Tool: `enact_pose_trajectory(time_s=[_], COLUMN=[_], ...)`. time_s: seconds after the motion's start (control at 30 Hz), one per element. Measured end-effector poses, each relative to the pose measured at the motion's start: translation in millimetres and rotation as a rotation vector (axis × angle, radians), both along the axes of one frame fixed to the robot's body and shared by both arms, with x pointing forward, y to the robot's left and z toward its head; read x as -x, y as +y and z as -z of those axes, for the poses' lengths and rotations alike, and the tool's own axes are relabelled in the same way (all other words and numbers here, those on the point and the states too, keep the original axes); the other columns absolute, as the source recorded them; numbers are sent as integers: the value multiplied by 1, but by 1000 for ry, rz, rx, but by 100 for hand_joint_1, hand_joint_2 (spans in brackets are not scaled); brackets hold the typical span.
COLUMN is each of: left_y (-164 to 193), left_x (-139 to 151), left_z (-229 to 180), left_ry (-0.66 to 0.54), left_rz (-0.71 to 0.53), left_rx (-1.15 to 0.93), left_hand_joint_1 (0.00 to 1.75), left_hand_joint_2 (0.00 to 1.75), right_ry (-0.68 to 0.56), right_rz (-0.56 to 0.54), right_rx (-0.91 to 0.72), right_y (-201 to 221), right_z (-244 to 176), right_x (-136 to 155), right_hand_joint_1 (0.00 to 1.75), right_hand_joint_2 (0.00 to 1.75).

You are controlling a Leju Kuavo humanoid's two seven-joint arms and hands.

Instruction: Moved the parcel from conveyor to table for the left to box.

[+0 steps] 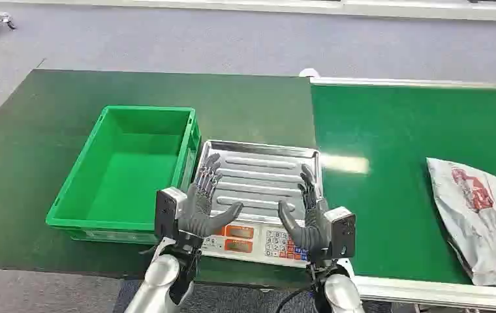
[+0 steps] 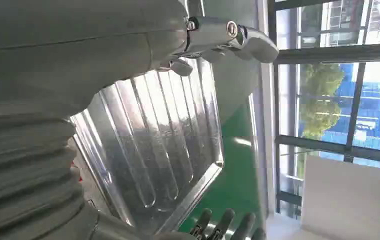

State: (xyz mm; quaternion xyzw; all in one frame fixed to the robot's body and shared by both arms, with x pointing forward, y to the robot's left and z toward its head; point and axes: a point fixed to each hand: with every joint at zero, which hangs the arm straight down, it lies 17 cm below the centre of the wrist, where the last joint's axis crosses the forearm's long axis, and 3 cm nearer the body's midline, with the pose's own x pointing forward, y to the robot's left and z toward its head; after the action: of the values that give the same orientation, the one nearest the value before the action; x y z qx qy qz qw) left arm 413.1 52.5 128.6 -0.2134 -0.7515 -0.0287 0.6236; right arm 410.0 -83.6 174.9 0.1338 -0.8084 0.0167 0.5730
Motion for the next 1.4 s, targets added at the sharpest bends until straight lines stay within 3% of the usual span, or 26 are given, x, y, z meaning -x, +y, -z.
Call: enact_pose_trajectory(time_s=[0.13, 0.3, 0.53, 0.7, 1.0, 1.4], left_y=[1, 2, 3, 3, 3, 5], left_x=[1, 5, 7, 9, 9, 10], left_z=[2, 7, 9, 11, 11, 13], left_ry=[2, 8, 9, 14, 15, 23], left_rz=[-2, 0, -1, -1, 0, -3], left_rx=[-4, -14, -18, -19, -17, -9], left_hand_joint_1=[0, 0, 0, 0, 0, 0], left_hand_joint_2=[175, 175, 175, 175, 175, 175], right_ry=[-15, -16, 72, 148, 394, 491], right_rz=[196, 485, 690, 860, 962, 987], right_rx=[208, 455, 623, 831, 1156, 1164], right_y=[-42, -125, -219, -285, -376, -404], right_z=[14, 28, 58, 78, 127, 142], right_x=[-22, -50, -65, -67, -60, -53], right_hand_joint_1=[0, 0, 0, 0, 0, 0], right_hand_joint_2=[175, 175, 175, 175, 175, 175])
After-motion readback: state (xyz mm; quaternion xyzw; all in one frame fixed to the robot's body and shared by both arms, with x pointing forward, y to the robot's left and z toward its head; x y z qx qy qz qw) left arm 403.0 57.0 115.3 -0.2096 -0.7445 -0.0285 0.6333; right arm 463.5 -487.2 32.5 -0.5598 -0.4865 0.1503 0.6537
